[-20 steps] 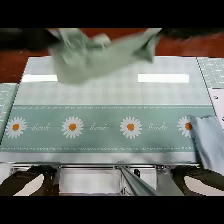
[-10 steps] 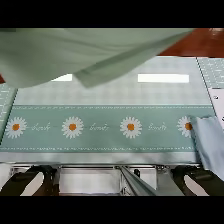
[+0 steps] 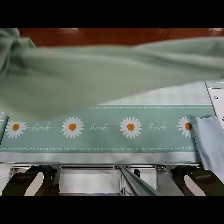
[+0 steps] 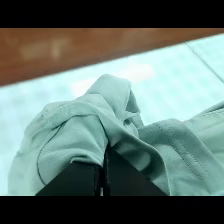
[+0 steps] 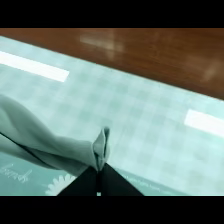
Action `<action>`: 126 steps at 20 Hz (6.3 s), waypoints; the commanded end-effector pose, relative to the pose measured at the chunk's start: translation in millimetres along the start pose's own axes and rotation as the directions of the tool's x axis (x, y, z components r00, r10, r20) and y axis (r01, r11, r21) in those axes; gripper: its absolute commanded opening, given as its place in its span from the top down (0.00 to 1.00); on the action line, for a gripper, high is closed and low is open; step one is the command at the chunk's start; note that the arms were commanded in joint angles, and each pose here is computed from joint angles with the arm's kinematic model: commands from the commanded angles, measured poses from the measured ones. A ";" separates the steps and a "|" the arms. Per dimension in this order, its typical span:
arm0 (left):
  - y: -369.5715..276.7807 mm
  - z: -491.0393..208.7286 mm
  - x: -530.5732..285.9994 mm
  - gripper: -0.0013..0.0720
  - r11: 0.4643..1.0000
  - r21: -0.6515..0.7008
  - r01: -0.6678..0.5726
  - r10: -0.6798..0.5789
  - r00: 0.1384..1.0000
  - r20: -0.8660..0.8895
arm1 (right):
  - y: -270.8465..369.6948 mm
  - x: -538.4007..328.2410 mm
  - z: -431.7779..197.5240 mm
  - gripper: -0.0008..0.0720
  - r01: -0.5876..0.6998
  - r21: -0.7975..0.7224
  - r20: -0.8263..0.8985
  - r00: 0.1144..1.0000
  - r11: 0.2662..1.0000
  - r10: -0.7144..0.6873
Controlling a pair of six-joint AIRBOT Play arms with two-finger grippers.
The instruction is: Fold the shirts.
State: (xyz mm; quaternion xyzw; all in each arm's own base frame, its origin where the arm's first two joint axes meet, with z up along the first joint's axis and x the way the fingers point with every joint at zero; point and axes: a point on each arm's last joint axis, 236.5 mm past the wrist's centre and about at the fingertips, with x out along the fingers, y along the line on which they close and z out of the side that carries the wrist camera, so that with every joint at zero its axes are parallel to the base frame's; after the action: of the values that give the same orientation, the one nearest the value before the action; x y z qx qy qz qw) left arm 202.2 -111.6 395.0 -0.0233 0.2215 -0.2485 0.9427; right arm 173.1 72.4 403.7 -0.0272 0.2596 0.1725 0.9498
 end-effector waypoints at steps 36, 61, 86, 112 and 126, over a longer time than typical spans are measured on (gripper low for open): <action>254.4 -283.3 260.8 0.02 0.748 -0.541 -0.385 -0.147 0.700 -0.699 | -240.0 339.8 -231.4 0.14 0.421 0.470 -0.766 0.632 0.776 0.120; 182.6 -309.4 384.8 0.96 0.667 -0.729 -0.157 -0.238 0.882 -0.407 | 75.6 393.9 -321.8 0.14 -0.007 0.562 -0.729 0.468 0.827 0.499; 196.3 -195.4 335.9 0.96 0.732 -0.681 -0.011 -0.210 0.948 -0.241 | 78.7 463.8 -111.7 0.95 -0.270 0.594 -0.328 0.779 0.758 0.535; 119.8 27.7 -21.0 0.96 0.889 -0.183 -0.419 0.450 0.874 0.183 | -53.2 47.9 -66.9 0.95 0.197 0.117 -0.152 0.972 0.973 -0.178; 203.0 -209.1 265.6 0.96 0.775 -0.572 -0.269 0.094 0.944 -0.318 | -164.2 268.6 -344.7 0.95 0.460 0.316 -0.768 0.638 0.830 -0.061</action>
State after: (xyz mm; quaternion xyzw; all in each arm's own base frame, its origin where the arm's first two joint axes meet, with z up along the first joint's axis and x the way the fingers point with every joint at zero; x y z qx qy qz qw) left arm 381.8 -32.7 103.4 -0.2345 0.4143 -0.0740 0.8763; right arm 258.0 -31.0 8.2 0.0651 0.6325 -0.0560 0.7698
